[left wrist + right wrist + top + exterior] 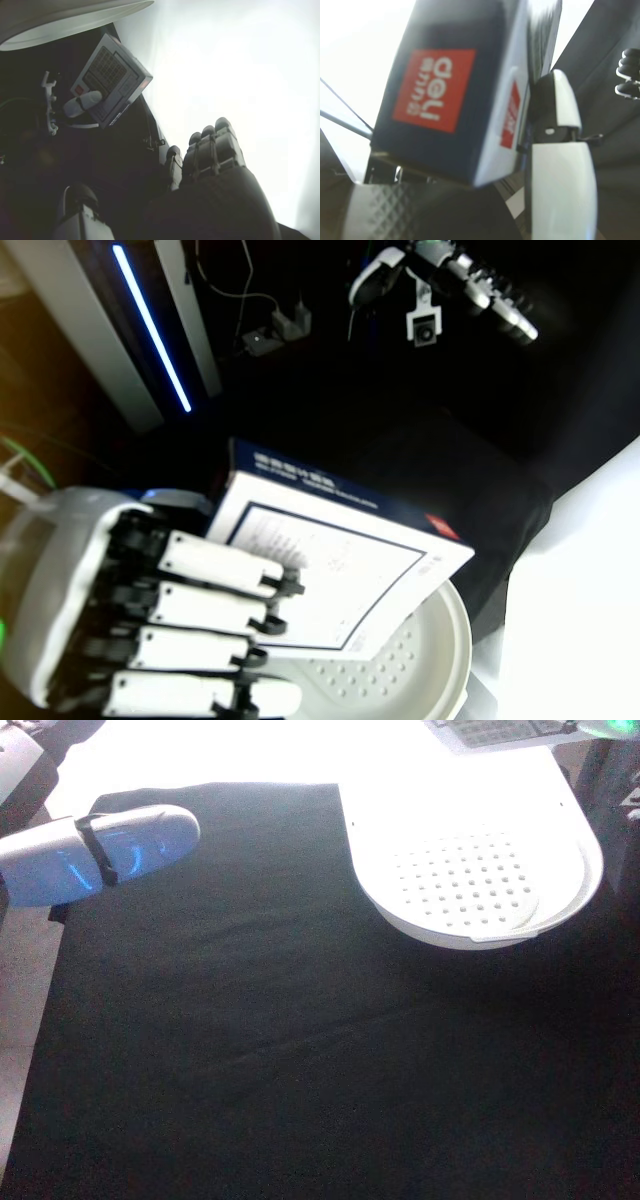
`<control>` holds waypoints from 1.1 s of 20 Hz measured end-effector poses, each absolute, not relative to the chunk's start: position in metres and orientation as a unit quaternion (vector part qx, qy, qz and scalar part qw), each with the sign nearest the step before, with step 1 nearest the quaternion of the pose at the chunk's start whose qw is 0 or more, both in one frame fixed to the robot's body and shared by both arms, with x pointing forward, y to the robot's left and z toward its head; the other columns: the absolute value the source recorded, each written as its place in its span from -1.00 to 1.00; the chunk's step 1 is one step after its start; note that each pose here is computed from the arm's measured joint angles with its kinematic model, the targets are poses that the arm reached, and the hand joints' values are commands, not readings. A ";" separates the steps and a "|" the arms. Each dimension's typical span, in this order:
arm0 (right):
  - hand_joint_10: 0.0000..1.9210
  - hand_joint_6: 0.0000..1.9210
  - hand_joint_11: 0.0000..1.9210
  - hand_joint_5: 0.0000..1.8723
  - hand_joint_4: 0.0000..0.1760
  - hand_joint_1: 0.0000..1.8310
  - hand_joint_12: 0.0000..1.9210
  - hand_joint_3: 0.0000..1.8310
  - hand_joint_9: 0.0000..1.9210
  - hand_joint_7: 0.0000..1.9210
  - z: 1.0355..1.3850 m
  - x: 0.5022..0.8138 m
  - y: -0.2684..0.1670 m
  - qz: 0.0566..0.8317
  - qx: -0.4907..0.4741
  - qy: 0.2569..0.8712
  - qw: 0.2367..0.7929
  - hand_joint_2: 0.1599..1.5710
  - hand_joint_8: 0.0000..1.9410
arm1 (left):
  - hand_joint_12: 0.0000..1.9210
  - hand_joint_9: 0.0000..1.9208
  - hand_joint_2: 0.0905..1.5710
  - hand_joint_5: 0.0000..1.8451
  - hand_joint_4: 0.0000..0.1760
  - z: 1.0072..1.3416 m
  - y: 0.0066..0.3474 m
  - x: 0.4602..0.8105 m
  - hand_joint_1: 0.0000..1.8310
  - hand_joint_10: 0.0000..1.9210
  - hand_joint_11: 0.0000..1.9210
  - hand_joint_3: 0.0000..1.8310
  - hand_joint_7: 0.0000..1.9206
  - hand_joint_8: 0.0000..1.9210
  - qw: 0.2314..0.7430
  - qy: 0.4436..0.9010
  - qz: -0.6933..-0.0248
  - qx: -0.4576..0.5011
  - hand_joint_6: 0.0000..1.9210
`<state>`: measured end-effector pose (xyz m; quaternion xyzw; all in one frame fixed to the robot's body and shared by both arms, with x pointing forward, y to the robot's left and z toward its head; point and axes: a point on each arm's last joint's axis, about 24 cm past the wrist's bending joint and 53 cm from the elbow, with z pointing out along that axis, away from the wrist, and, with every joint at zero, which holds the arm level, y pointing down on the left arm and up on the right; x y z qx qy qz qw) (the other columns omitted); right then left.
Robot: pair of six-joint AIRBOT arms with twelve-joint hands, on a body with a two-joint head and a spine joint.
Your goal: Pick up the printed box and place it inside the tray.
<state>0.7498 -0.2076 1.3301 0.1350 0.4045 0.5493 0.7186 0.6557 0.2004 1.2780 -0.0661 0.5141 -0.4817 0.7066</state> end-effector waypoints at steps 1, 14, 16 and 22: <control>-0.18 0.03 0.11 -0.04 -1.00 0.38 0.34 -1.00 0.28 0.19 1.329 0.750 -0.203 0.551 0.133 0.406 0.716 0.33 -0.08 | -1.00 -1.00 0.05 -1.00 1.00 1.277 0.201 0.656 -0.85 -1.00 -1.00 -1.00 -1.00 -1.00 0.705 0.515 -0.482 -0.067 -1.00; -0.99 -0.98 -0.92 -0.95 0.80 -0.10 -0.28 -1.00 -0.68 -0.77 1.323 0.752 -0.193 0.559 0.139 0.409 0.708 -0.22 -0.98 | -1.00 -1.00 0.02 -1.00 1.00 1.277 0.200 0.655 -0.81 -1.00 -1.00 -1.00 -1.00 -1.00 0.704 0.515 -0.484 -0.067 -1.00; -1.00 -1.00 -1.00 -1.00 0.99 -0.23 -0.68 -1.00 -0.95 -0.98 1.324 0.751 -0.194 0.563 0.140 0.405 0.707 -0.36 -1.00 | -1.00 -1.00 0.03 -1.00 1.00 1.277 0.200 0.655 -0.80 -1.00 -1.00 -1.00 -1.00 -1.00 0.704 0.515 -0.484 -0.068 -1.00; -1.00 -1.00 -1.00 -1.00 1.00 -0.28 -1.00 -1.00 -1.00 -1.00 1.324 0.751 -0.193 0.573 0.146 0.402 0.699 -0.38 -1.00 | -1.00 -1.00 0.02 -1.00 1.00 1.273 0.201 0.656 -0.84 -1.00 -1.00 -1.00 -1.00 -1.00 0.702 0.519 -0.482 -0.069 -1.00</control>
